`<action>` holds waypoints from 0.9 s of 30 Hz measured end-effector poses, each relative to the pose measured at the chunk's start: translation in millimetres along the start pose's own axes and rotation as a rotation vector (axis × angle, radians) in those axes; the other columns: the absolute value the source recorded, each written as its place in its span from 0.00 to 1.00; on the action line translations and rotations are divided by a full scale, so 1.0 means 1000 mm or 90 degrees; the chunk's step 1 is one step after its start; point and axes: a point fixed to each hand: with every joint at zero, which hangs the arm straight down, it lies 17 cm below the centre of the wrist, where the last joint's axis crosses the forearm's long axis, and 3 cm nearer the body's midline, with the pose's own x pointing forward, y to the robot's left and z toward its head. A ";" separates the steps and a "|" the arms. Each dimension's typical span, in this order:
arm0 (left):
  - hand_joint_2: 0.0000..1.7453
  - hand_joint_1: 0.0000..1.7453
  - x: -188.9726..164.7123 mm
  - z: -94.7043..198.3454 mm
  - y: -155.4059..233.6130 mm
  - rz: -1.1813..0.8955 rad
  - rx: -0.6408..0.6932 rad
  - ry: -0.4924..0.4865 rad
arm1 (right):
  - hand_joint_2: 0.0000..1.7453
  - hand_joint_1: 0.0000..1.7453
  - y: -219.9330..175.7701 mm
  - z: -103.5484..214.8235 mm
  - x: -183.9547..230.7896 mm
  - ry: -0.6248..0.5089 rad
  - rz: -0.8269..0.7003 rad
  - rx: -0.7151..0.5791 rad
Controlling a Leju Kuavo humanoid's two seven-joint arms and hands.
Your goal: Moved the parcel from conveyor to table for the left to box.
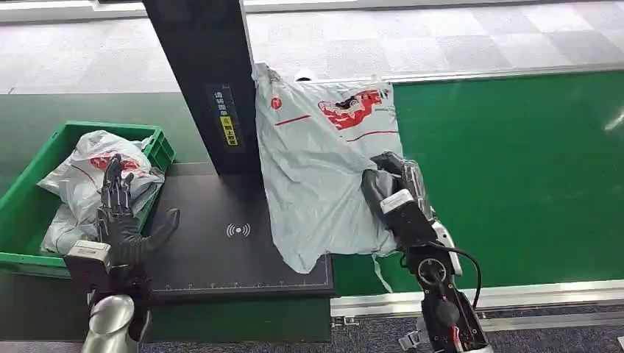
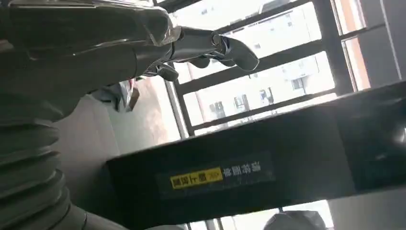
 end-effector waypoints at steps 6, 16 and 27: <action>1.00 0.00 -0.007 -0.003 0.023 -0.033 0.019 0.004 | 1.00 1.00 0.052 -0.011 -0.006 0.014 -0.007 0.091; 1.00 0.00 -0.013 -0.003 0.040 -0.057 0.033 0.008 | 1.00 1.00 0.125 -0.023 0.019 0.000 -0.041 0.204; 1.00 0.00 -0.020 -0.001 0.029 -0.048 0.000 0.020 | 0.00 0.00 0.160 -0.029 0.020 0.042 -0.076 0.244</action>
